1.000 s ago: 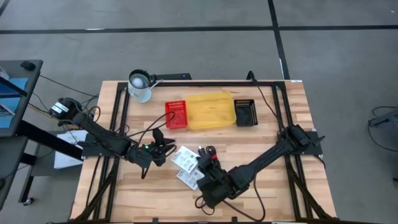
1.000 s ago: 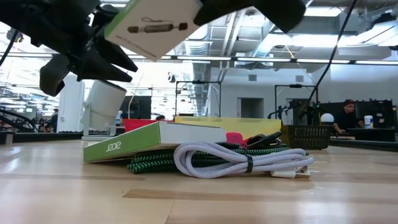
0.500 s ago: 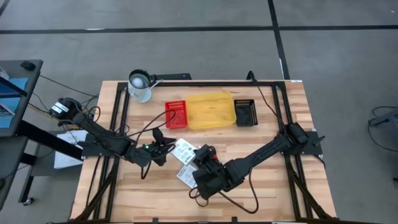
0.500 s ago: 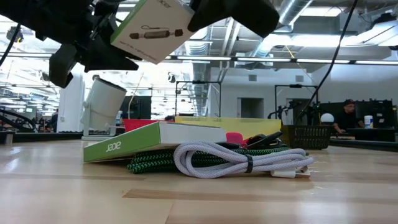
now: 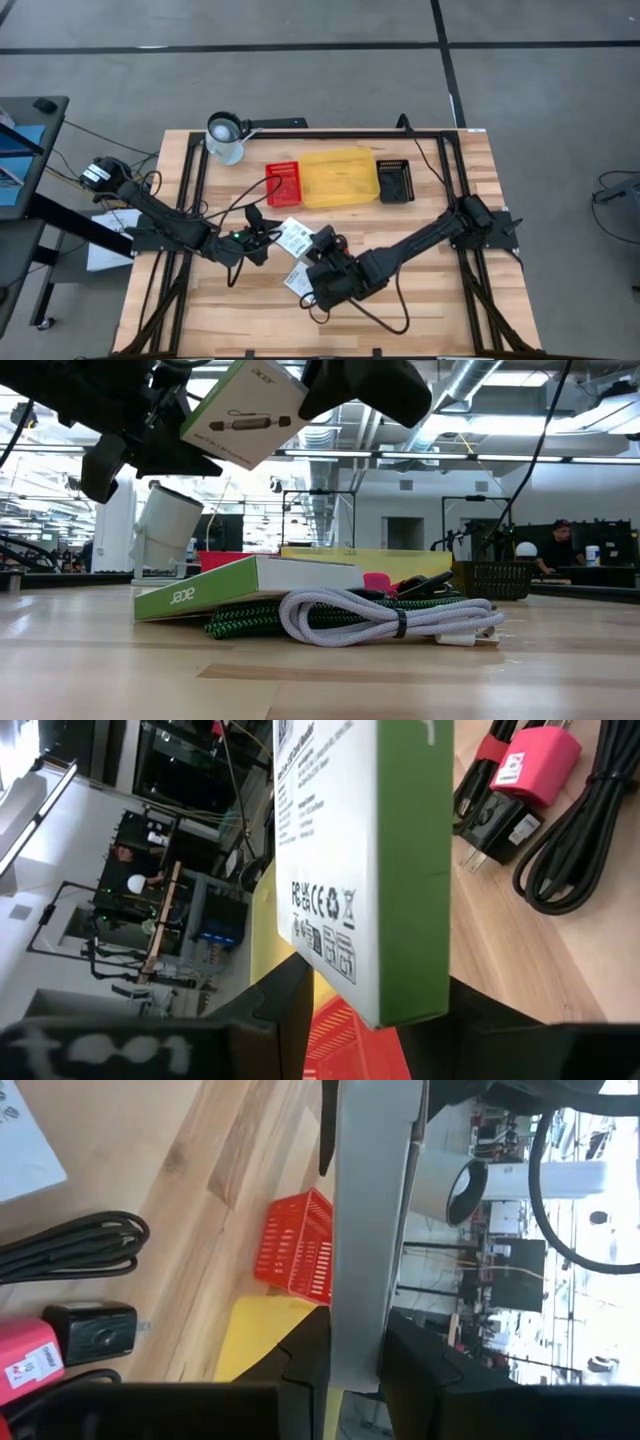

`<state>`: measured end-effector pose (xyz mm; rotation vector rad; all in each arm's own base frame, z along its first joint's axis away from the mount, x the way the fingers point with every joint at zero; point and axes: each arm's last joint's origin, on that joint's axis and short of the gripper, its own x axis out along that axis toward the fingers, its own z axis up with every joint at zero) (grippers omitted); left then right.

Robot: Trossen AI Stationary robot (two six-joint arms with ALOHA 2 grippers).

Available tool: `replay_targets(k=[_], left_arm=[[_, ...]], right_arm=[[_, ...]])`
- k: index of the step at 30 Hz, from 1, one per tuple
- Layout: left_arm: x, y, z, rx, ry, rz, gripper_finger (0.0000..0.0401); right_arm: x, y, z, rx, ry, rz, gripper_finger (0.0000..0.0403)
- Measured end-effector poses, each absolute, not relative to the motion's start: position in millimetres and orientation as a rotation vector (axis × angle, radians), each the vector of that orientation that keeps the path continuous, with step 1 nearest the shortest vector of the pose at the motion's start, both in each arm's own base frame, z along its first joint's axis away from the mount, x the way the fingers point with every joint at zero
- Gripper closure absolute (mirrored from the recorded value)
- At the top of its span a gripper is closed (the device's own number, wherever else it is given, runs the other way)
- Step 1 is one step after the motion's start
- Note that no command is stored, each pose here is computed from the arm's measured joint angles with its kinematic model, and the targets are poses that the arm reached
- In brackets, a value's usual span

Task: Pick and place items into bin
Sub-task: Put the top white card reader box into the red bin

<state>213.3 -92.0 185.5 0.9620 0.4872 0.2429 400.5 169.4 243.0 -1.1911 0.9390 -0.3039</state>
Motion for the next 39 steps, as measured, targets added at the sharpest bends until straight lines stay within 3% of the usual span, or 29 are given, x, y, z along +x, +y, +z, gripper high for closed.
replay_targets(k=[39], left_arm=[[213.1, -89.5, 190.6, 0.959, 0.493, 0.407, 0.0282]], right_arm=[[407.7, 161.6, 243.5, -1.065, 0.906, -0.328, 0.0337]])
